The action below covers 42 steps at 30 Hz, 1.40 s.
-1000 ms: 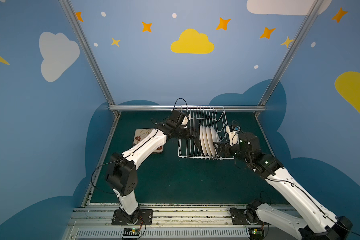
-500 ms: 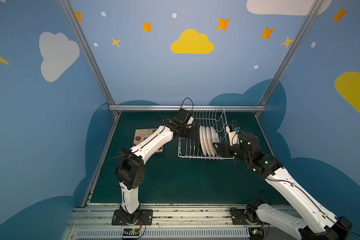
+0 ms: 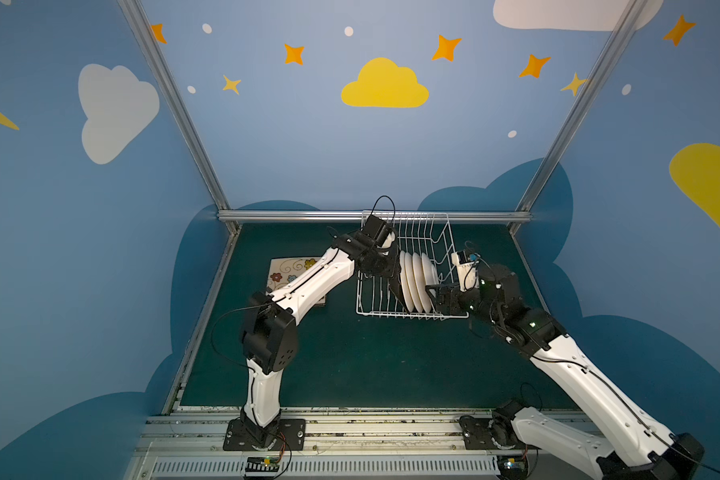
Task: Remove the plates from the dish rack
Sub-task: 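Grasp the black square plate's top edge with the left gripper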
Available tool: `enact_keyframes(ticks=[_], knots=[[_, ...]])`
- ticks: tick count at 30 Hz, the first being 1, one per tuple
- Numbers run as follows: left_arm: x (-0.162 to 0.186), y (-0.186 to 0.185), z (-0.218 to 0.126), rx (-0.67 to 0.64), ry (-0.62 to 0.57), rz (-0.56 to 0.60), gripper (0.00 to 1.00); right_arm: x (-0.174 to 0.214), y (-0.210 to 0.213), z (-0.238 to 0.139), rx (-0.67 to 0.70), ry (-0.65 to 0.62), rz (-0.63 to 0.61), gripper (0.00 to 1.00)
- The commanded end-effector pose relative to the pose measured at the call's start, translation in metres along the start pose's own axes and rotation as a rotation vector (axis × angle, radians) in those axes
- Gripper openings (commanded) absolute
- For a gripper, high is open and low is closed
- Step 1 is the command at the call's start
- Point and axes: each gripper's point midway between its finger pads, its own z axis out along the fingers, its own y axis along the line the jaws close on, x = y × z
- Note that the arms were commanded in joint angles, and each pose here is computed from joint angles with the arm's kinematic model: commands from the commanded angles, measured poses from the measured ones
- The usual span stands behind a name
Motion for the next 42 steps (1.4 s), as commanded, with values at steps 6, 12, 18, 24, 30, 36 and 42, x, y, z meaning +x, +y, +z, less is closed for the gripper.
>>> enact_keyframes(ticks=[6, 12, 18, 24, 30, 36, 42], knots=[[0.033, 0.012, 0.025, -0.019, 0.132, -0.030, 0.34, -0.004, 0.000, 0.000, -0.009, -0.018, 0.010, 0.94], [0.037, 0.011, 0.024, -0.007, 0.135, -0.073, 0.32, -0.006, 0.001, 0.000, -0.010, -0.026, 0.010, 0.94], [0.040, 0.012, 0.025, 0.007, 0.131, -0.123, 0.21, -0.008, 0.000, -0.001, -0.007, -0.030, 0.006, 0.94], [0.037, 0.008, 0.022, 0.035, 0.116, -0.163, 0.14, -0.011, -0.001, -0.003, -0.003, -0.040, 0.005, 0.94], [0.034, 0.005, 0.018, 0.064, 0.094, -0.192, 0.03, -0.011, -0.001, -0.005, -0.001, -0.044, 0.007, 0.94], [0.023, -0.004, 0.001, 0.142, 0.046, -0.219, 0.03, -0.013, -0.001, -0.008, 0.000, -0.049, 0.008, 0.94], [0.009, -0.022, -0.020, 0.245, -0.009, -0.217, 0.03, -0.017, 0.000, -0.008, -0.003, -0.052, 0.008, 0.94]])
